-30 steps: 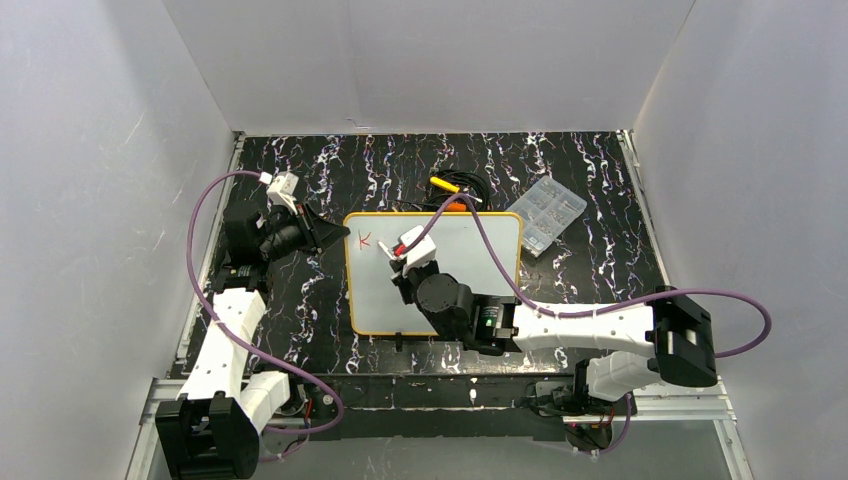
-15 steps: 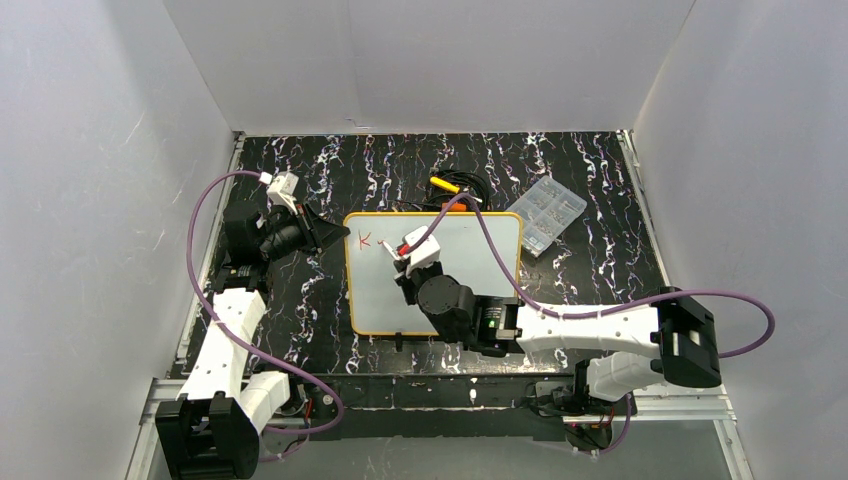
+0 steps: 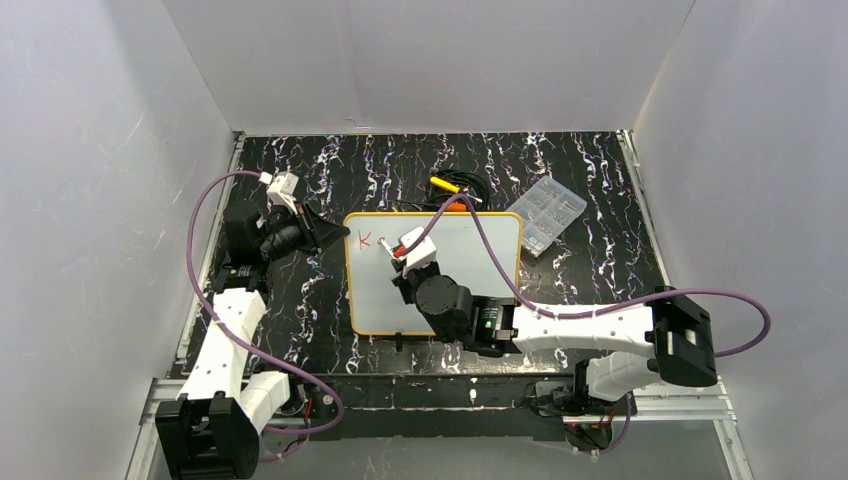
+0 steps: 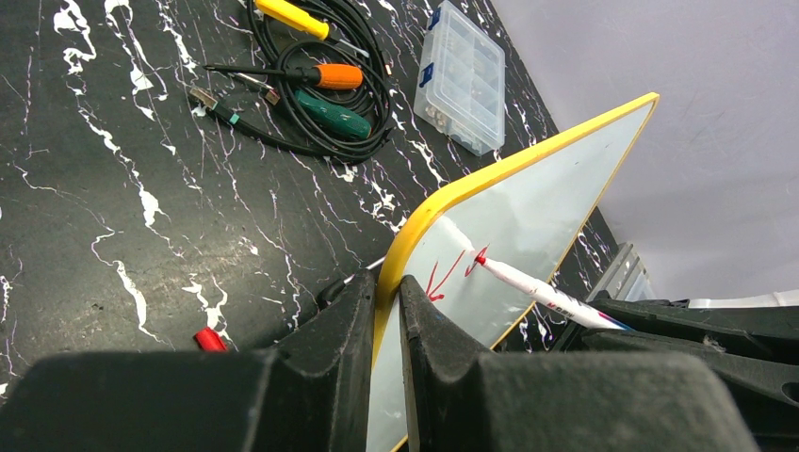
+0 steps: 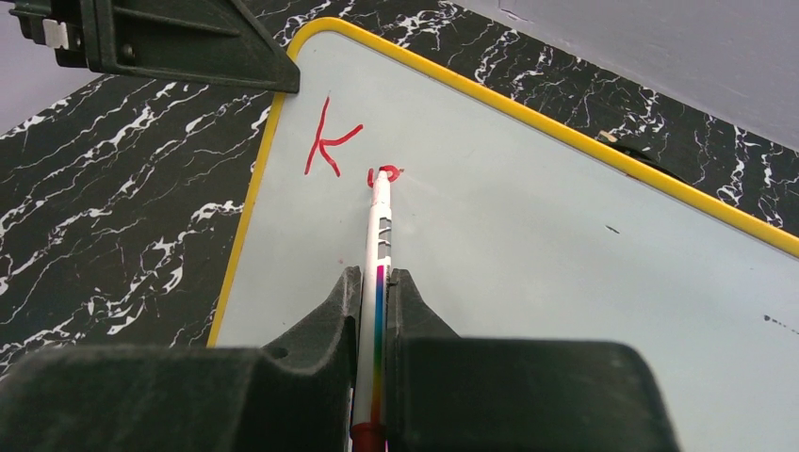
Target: Write a sentence on the whiteboard
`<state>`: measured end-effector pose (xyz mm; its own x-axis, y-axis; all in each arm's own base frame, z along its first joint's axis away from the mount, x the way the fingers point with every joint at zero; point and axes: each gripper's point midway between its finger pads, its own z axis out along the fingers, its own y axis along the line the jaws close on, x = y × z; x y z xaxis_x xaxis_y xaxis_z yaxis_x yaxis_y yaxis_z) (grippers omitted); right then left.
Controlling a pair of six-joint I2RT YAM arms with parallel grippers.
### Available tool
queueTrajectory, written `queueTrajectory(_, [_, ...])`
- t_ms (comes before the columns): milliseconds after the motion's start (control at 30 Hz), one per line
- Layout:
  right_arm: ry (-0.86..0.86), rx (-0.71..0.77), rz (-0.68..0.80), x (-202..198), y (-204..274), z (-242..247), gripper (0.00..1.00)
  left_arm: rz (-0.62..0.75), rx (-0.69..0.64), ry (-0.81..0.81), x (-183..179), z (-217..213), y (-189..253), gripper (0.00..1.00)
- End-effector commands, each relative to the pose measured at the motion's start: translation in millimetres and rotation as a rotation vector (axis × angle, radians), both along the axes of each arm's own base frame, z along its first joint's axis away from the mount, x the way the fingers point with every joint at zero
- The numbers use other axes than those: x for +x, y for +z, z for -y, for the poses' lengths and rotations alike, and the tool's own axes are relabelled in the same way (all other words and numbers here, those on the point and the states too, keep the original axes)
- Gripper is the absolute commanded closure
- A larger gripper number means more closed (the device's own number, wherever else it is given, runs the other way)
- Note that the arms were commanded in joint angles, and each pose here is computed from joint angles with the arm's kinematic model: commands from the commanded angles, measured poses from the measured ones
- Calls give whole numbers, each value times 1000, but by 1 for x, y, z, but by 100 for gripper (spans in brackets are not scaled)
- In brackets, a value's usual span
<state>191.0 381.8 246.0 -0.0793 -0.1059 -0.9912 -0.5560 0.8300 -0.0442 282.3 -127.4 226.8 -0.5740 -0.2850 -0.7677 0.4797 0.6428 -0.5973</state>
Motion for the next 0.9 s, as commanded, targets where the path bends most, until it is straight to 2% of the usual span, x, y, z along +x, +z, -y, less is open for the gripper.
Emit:
queueTrajectory(0, [11,38,15,1,16,-9,99,30,-15,-57,-9,9,11,100])
queueTrajectory(467, [18,-13,-45,-9,-8,3,99,31,-15,-57,-10,9,11,100])
queueTrajectory(667, [-30,1,-28,-4,1,14,99,29,-15,-57,-9,9,11,100])
queueTrajectory(867, [-5,50,-12,-7,17,17,99,29,-15,-57,-9,9,11,100])
